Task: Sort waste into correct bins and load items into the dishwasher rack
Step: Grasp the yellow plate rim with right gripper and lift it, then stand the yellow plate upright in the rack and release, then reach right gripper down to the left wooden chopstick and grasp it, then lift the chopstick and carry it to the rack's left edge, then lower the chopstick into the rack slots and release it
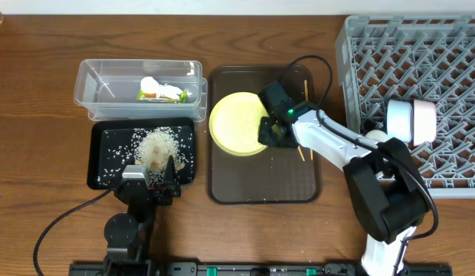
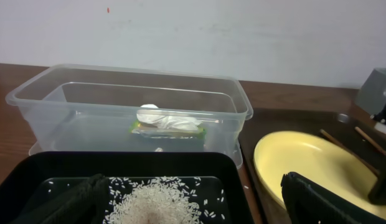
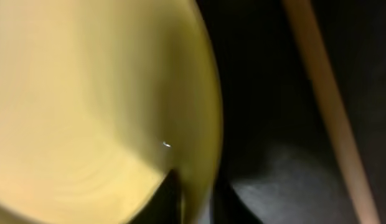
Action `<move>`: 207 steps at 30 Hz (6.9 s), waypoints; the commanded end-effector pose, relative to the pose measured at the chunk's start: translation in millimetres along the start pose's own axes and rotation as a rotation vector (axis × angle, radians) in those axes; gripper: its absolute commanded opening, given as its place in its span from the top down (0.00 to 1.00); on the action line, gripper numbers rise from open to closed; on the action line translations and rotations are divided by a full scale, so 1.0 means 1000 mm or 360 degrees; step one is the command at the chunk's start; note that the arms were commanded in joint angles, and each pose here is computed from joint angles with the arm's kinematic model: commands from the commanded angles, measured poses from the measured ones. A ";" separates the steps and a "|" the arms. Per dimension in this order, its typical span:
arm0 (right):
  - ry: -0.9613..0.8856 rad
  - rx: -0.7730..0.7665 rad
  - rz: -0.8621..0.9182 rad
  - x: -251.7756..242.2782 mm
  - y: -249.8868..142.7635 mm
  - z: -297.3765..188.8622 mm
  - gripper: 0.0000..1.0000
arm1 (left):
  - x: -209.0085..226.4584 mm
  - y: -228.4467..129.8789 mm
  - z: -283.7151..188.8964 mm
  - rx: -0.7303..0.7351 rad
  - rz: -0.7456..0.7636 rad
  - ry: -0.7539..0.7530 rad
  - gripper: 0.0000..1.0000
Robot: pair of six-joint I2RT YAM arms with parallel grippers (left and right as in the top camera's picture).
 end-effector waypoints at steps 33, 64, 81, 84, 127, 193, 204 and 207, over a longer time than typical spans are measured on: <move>-0.2221 -0.0778 0.0435 -0.325 0.035 -0.343 0.99 | 0.004 -0.014 0.002 0.0063 0.0014 0.0012 0.09; -0.2071 -0.0512 -0.0520 -0.262 0.121 -0.231 0.34 | 0.004 -0.014 0.002 0.0063 0.0014 0.0012 0.10; -0.0627 -0.0741 -0.0597 -0.089 0.063 -0.179 0.24 | 0.004 -0.014 0.002 0.0063 0.0014 0.0012 0.09; 0.0064 -0.0507 -0.0567 -0.037 0.032 -0.158 0.33 | 0.004 -0.014 0.002 0.0063 0.0014 0.0012 0.10; -0.0256 -0.0885 -0.0173 -0.113 0.098 -0.177 0.99 | 0.004 -0.014 0.002 0.0063 0.0014 0.0012 0.10; -0.0535 -0.0912 0.0311 -0.177 0.133 -0.107 0.70 | 0.004 -0.014 0.002 0.0063 0.0014 0.0012 0.09; -0.0574 -0.0793 0.0304 -0.184 0.123 -0.092 0.76 | 0.004 -0.014 0.002 0.0063 0.0014 0.0012 0.09; -0.0590 -0.0760 0.0302 -0.184 0.116 -0.103 0.76 | 0.004 -0.014 0.002 0.0063 0.0014 0.0012 0.10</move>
Point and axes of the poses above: each gripper's point midway between its finger pads, its own z axis out along the fingers, its own x axis along the line the jaws close on, y = z × x, the point moved 5 cm from there along -z, back along the fingers, and after that the axes turned 8 degrees about -z, right-handed, at the moved point
